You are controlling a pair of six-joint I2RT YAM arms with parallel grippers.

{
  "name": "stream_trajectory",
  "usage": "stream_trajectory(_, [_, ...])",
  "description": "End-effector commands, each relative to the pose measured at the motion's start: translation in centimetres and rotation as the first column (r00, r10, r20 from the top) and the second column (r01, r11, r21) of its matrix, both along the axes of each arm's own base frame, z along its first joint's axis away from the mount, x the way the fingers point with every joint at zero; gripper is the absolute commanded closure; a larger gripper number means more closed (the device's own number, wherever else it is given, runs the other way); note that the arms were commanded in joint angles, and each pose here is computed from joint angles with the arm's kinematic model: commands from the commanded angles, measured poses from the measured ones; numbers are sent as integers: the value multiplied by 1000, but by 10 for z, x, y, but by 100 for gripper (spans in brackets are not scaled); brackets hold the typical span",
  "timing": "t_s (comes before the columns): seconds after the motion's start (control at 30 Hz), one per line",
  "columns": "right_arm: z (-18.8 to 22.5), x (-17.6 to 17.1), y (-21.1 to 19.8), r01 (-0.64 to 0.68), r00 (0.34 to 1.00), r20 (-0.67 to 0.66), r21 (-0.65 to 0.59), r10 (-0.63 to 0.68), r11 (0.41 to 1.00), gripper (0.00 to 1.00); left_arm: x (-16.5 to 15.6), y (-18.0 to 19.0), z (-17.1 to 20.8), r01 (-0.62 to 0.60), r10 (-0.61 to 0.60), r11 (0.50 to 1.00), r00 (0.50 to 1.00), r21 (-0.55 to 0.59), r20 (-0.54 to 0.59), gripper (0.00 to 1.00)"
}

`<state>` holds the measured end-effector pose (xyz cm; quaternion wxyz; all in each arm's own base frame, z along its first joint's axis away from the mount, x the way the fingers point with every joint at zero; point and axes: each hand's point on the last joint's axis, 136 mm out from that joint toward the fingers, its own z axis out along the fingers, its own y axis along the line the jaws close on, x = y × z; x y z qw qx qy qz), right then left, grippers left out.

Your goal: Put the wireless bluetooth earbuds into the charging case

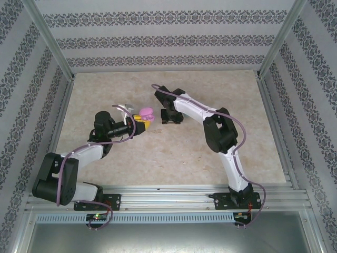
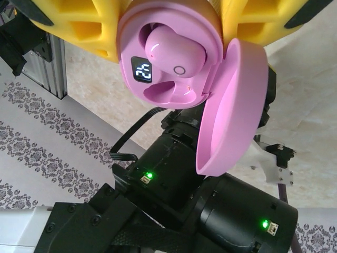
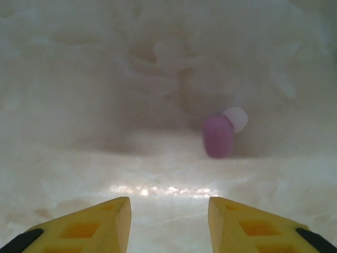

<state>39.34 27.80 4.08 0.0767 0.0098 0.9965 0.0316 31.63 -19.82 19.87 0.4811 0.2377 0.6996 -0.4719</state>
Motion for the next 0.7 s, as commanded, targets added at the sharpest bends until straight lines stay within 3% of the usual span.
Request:
stream_trajectory(0.0, [1, 6, -15, -4, 1000, -1, -70, 4, 998, 57, 2, 0, 6, 23, -23, 1000, 999, 1, 42, 79])
stream_trajectory(0.5, [-17, 27, -25, 1, 1000, 2, -113, 0, 994, 57, 2, 0, 6, 27, -26, 1000, 999, -13, 38, 79])
stream_trajectory(0.67, [-25, 34, -21, -30, 1000, 3, -121, 31, 992, 63, -1, 1, 7, 25, -24, 1000, 999, -7, 36, 79])
